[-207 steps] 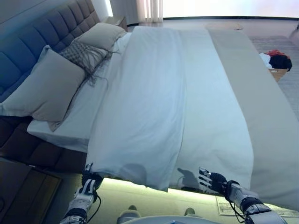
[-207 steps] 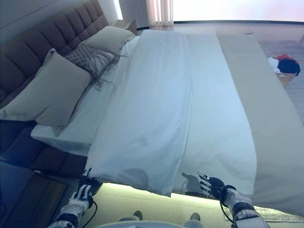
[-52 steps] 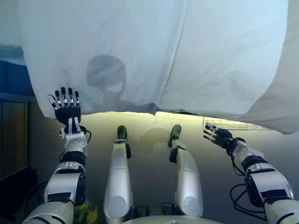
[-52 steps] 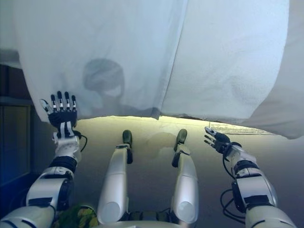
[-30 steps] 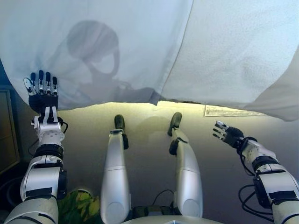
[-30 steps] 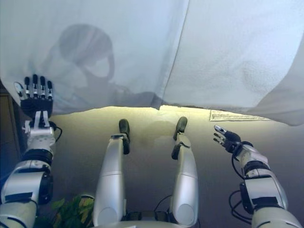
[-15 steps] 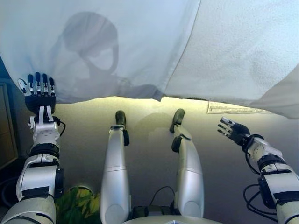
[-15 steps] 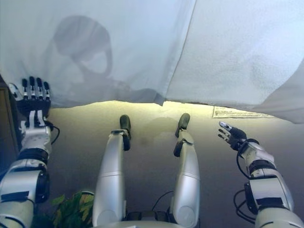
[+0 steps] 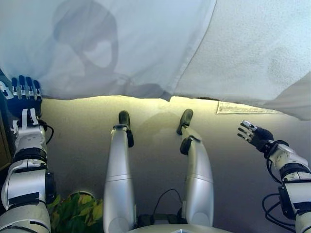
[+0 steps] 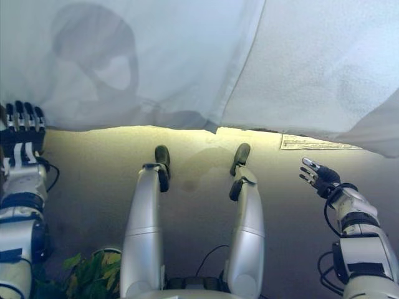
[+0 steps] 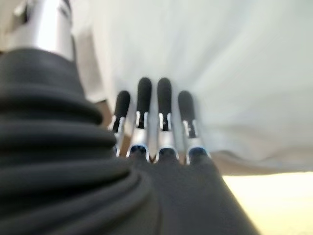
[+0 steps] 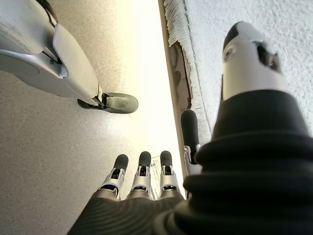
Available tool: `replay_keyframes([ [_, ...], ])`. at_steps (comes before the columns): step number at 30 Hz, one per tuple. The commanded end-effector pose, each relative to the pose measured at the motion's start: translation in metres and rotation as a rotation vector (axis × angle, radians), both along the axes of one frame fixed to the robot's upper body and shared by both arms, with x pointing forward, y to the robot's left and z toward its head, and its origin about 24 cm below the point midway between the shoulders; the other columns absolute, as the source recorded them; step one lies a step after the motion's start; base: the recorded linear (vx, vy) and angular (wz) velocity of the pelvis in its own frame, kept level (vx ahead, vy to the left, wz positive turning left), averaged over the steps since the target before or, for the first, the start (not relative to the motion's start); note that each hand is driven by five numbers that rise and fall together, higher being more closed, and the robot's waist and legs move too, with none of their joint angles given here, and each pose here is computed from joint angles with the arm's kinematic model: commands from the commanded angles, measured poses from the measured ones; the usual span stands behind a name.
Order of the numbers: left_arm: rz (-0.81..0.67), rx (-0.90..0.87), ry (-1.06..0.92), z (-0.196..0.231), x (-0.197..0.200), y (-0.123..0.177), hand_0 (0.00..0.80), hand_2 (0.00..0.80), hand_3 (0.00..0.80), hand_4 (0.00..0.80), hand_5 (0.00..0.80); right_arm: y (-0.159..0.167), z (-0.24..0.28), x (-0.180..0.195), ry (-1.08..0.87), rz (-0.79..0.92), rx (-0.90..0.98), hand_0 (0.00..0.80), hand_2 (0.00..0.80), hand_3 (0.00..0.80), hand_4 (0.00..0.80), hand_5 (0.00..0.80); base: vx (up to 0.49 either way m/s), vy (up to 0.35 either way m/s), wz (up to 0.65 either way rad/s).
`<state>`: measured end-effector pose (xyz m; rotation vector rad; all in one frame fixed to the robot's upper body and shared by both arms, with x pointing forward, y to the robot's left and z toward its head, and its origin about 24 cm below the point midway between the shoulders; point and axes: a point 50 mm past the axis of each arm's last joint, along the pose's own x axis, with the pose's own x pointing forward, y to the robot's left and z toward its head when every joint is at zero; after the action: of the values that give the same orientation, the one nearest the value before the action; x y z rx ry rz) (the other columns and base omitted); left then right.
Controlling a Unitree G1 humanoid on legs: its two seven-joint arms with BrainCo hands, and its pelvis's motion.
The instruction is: Make the bed neatly
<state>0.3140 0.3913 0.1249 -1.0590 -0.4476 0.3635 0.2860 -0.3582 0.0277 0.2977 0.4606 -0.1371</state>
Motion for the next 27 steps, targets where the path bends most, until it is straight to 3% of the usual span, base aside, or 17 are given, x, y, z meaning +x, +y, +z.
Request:
replay_keyframes([
  [1, 0.143, -0.067, 0.017, -0.009, -0.028, 0.03, 0.0, 0.0, 0.0, 0.0, 0.0, -0.033, 0.003, -0.028, -0.001, -0.095, -0.03, 0.0, 0.0, 0.0, 0.0, 0.0, -0.025, -0.02, 0.05],
  [10, 0.197, -0.19, 0.076, -0.036, -0.045, 0.036, 0.0, 0.0, 0.0, 0.0, 0.0, -0.023, -0.006, -0.027, -0.024, -0.073, 0.001, 0.0, 0.0, 0.0, 0.0, 0.0, -0.011, -0.066, 0.02],
  [27, 0.082, -0.148, 0.198, -0.082, -0.053, 0.011, 0.0, 0.0, 0.0, 0.0, 0.0, 0.004, -0.044, -0.039, -0.025, -0.094, 0.114, 0.0, 0.0, 0.0, 0.0, 0.0, 0.015, -0.149, 0.03],
])
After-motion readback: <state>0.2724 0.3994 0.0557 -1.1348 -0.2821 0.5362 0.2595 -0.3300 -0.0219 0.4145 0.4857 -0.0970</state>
